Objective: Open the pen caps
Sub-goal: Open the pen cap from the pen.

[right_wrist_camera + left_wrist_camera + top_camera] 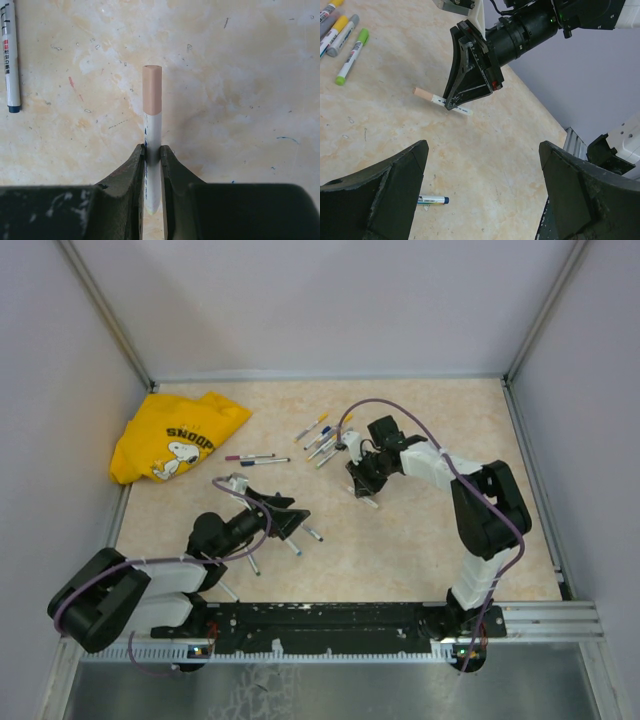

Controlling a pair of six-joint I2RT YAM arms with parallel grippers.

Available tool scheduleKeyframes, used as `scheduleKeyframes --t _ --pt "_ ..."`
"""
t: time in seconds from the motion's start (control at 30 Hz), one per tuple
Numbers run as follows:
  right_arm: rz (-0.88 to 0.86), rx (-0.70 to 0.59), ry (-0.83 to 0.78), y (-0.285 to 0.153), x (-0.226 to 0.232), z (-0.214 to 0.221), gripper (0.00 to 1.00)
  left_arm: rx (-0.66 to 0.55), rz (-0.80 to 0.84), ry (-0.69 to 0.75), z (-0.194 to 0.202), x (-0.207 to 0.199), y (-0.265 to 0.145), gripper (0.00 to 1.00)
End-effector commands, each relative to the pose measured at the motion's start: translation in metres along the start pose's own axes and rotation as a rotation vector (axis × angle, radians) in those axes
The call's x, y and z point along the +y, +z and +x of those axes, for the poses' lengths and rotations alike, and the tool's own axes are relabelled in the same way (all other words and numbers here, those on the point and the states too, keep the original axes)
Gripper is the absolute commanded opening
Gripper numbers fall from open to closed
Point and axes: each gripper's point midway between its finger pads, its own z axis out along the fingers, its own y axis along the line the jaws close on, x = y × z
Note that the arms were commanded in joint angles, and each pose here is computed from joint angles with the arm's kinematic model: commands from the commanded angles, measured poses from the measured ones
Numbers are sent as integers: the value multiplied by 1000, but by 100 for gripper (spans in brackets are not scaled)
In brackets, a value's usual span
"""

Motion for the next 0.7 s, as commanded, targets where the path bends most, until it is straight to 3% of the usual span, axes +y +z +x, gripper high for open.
scheduleKeyframes --t 0.0,0.67 --pt "2 -89 -43 -14 7 -25 0 -43 36 4 -12 -9 5 97" --pt "-8 -111 -47 -16 10 -29 0 -34 33 -39 -7 -8 13 96"
